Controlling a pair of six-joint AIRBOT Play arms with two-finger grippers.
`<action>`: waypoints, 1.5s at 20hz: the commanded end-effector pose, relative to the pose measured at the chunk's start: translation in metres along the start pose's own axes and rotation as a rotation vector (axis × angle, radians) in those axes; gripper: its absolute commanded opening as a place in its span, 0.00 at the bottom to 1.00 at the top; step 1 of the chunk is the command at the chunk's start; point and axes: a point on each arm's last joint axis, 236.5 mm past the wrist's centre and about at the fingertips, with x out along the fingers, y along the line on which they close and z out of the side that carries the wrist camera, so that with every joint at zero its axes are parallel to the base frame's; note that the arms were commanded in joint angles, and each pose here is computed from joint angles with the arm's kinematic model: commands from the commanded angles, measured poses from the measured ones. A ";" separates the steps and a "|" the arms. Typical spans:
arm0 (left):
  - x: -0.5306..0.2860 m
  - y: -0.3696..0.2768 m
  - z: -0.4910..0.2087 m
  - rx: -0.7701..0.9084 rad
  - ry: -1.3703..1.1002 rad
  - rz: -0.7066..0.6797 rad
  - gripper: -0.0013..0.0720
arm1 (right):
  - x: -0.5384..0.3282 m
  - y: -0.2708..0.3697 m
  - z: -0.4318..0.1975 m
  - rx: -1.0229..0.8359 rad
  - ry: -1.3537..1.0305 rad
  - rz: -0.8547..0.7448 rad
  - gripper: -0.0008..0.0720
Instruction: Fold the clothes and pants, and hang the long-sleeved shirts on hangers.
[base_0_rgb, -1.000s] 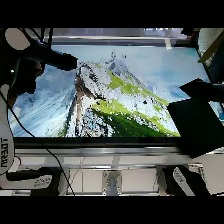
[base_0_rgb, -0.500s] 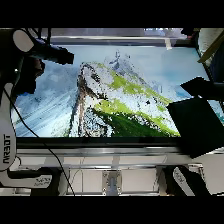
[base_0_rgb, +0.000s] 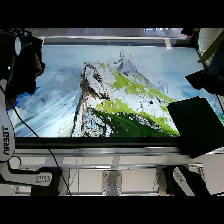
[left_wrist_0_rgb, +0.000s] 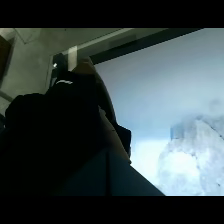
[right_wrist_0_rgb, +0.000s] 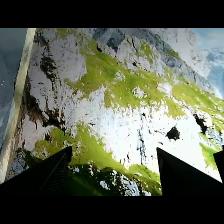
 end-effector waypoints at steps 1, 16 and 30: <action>0.018 0.015 -0.008 0.010 -0.006 0.044 0.04 | 0.000 -0.003 0.007 -0.003 -0.028 -0.012 0.83; 0.110 0.076 -0.196 -0.794 0.323 0.089 0.73 | 0.000 -0.002 0.005 -0.002 -0.020 -0.011 0.83; 0.200 0.056 -0.299 -1.318 0.283 -0.104 0.67 | 0.004 -0.005 0.004 0.103 -0.009 -0.009 0.83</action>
